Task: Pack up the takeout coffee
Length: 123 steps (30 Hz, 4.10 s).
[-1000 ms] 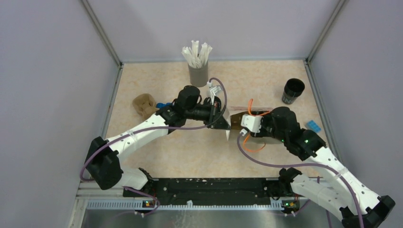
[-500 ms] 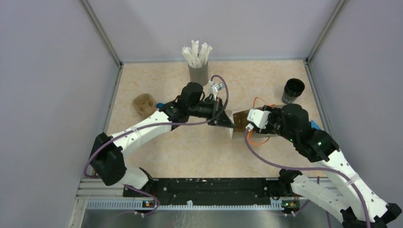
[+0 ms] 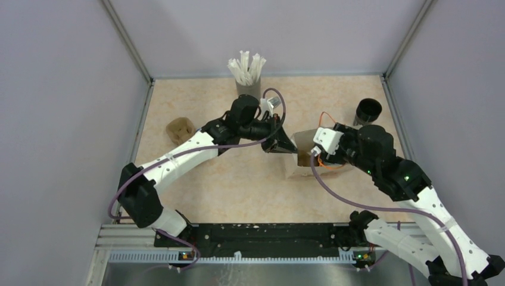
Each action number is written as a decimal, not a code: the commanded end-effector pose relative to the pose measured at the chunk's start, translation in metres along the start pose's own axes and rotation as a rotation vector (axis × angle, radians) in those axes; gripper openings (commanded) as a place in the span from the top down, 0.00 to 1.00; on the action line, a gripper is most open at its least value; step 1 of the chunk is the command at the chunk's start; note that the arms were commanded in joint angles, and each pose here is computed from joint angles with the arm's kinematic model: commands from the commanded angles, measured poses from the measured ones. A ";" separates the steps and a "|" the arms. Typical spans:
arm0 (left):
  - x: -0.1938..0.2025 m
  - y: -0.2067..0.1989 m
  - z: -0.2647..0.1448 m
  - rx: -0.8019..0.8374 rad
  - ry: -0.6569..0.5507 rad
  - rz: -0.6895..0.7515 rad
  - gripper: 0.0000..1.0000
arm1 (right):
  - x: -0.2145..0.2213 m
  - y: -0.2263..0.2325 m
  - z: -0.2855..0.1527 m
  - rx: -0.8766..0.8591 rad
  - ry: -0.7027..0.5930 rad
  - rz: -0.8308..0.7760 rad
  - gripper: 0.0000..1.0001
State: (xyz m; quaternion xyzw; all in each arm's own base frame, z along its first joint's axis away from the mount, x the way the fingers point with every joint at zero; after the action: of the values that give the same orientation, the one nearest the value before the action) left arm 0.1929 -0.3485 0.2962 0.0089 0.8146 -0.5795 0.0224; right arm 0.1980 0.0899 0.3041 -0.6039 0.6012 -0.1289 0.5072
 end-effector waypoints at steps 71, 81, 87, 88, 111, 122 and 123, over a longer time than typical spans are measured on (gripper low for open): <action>-0.361 0.036 -0.205 -0.187 -0.932 0.480 0.47 | -0.058 -0.071 -0.114 0.315 -0.261 1.023 0.07; -0.374 0.021 -0.189 -0.176 -0.913 0.618 0.52 | -0.063 -0.072 -0.101 0.293 -0.252 1.067 0.09; -0.375 0.031 -0.175 -0.189 -0.887 0.580 0.56 | -0.065 -0.072 -0.095 0.280 -0.248 1.080 0.09; -0.376 0.034 -0.172 -0.192 -0.880 0.574 0.57 | -0.065 -0.072 -0.094 0.278 -0.246 1.080 0.09; -0.386 0.061 -0.161 -0.288 -0.901 0.541 0.60 | -0.062 -0.071 -0.097 0.291 -0.235 1.073 0.10; -0.392 0.060 -0.153 -0.251 -0.892 0.540 0.64 | -0.059 -0.069 -0.099 0.294 -0.224 1.076 0.10; -0.392 0.061 -0.152 -0.251 -0.891 0.541 0.64 | -0.059 -0.069 -0.100 0.294 -0.224 1.075 0.10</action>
State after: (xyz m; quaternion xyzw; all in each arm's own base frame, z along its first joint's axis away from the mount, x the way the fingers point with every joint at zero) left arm 0.5778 -0.1727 0.2888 -0.0474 0.7796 -0.3827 0.4935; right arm 0.1494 0.0835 0.4276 -0.1578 0.7446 0.1354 0.6344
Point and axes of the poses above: each gripper's point midway between its finger pads, its own z axis out along the fingers, its own y axis along the line the jaws close on, x = y × z, the point moved 4 cm from there along -z, back along the fingers, and after that the axes turned 10 degrees about -z, right-handed, at the moved point
